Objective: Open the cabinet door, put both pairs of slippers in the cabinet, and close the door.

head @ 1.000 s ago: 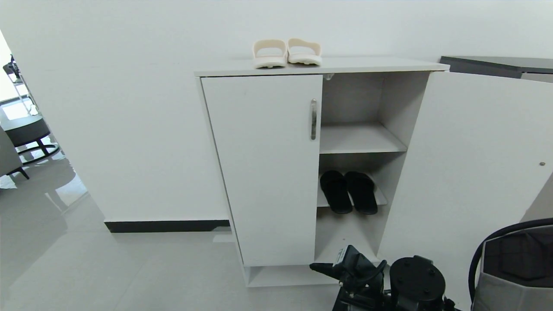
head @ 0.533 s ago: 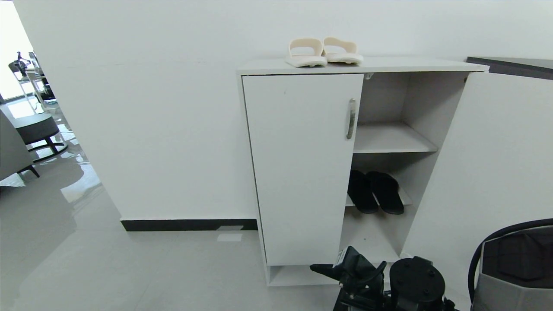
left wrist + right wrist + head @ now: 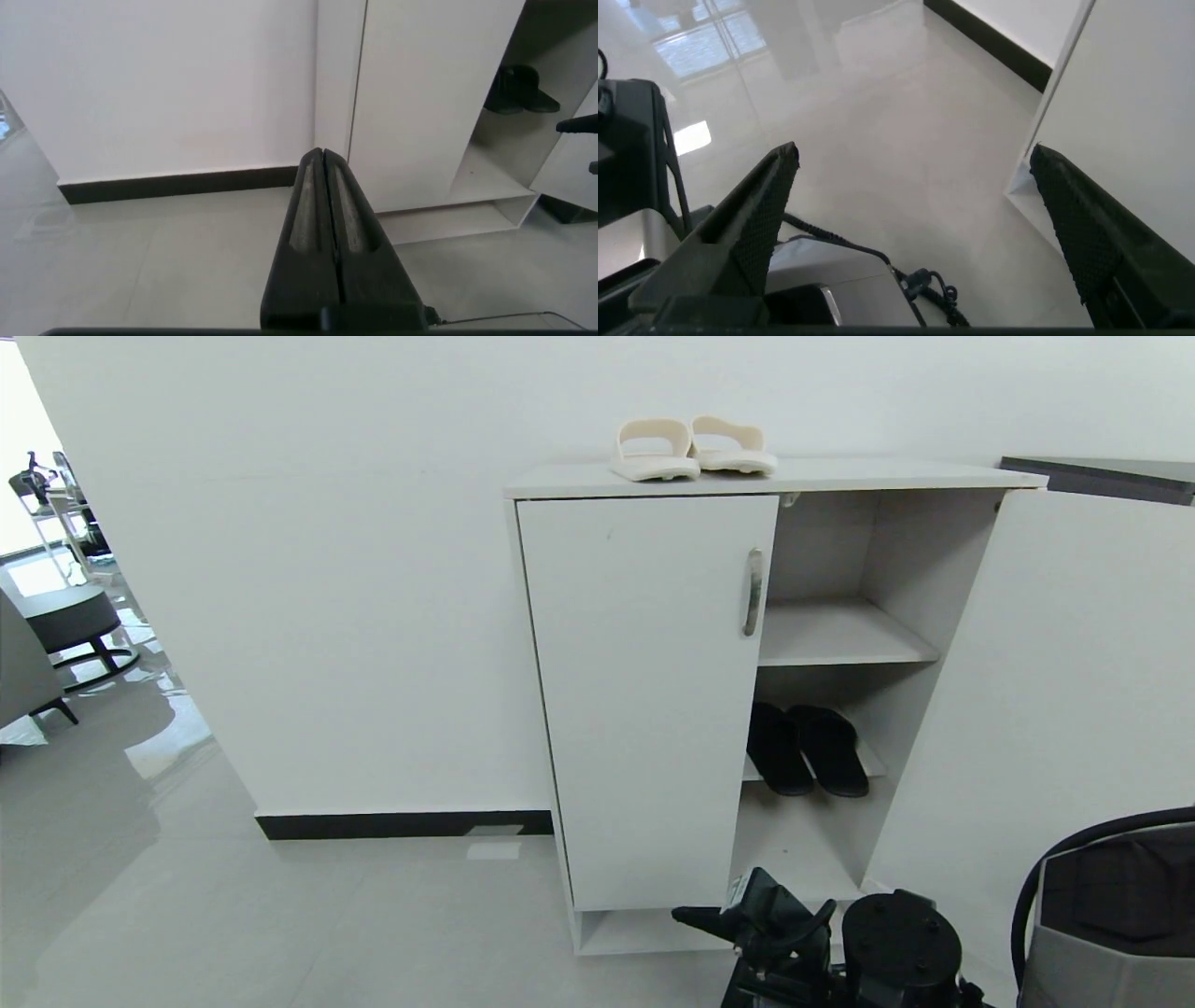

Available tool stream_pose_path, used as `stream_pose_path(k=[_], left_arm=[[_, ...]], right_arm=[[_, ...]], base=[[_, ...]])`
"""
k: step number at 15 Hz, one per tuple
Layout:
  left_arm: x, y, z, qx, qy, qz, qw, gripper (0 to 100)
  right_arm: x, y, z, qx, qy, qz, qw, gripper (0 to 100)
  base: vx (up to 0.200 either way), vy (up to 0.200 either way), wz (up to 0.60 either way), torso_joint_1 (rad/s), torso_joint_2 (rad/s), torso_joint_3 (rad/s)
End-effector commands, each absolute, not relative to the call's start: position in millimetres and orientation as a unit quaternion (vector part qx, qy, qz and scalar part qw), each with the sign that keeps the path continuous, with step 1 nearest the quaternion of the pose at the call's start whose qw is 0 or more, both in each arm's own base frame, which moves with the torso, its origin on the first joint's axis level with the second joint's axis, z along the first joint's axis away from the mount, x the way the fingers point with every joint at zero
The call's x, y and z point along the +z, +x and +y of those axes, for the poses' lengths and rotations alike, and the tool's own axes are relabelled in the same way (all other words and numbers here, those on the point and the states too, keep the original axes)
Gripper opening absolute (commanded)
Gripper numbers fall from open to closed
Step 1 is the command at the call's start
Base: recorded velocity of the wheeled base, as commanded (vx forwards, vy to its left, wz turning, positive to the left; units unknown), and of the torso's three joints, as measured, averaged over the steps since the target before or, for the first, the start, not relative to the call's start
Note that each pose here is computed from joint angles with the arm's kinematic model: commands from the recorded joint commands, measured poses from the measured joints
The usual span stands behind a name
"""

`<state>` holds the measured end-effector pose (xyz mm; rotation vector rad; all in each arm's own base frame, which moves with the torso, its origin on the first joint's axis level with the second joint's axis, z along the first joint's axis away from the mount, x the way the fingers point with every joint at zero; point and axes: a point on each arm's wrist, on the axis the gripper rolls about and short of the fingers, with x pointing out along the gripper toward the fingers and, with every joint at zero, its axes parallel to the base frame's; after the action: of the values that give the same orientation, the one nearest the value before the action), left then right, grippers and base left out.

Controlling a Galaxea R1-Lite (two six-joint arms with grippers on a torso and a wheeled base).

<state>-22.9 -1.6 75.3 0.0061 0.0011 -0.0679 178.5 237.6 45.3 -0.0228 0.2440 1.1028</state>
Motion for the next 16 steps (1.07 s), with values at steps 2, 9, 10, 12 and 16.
stream_pose_path(k=[2,9,10,12,16], left_arm=[[75.4,-22.7,-1.6,-0.034,0.003,0.001,0.999,0],[75.4,-22.7,-1.6,-0.034,0.003,0.001,0.999,0],[75.4,-22.7,-1.6,-0.034,0.003,0.001,0.999,0],[75.4,-22.7,-1.6,-0.034,0.003,0.001,0.999,0],[75.4,-22.7,-1.6,-0.034,0.003,0.001,0.999,0]], right_arm=[[42.6,178.5,238.4,0.523,-0.012,0.119,0.844,100],[42.2,178.6,238.4,0.522,-0.013,0.120,0.844,100],[42.2,178.6,238.4,0.522,-0.013,0.120,0.844,100],[42.2,178.6,238.4,0.522,-0.013,0.120,0.844,100],[42.2,178.6,238.4,0.522,-0.013,0.120,0.844,100]], base=[[0.000,0.000,0.00,0.000,0.00,0.000],[0.000,0.000,0.00,0.085,-0.27,-0.216],[0.000,0.000,0.00,0.159,-0.52,-0.290],[0.000,0.000,0.00,0.166,-0.48,-0.295],[0.000,0.000,0.00,0.185,-0.47,-0.290]])
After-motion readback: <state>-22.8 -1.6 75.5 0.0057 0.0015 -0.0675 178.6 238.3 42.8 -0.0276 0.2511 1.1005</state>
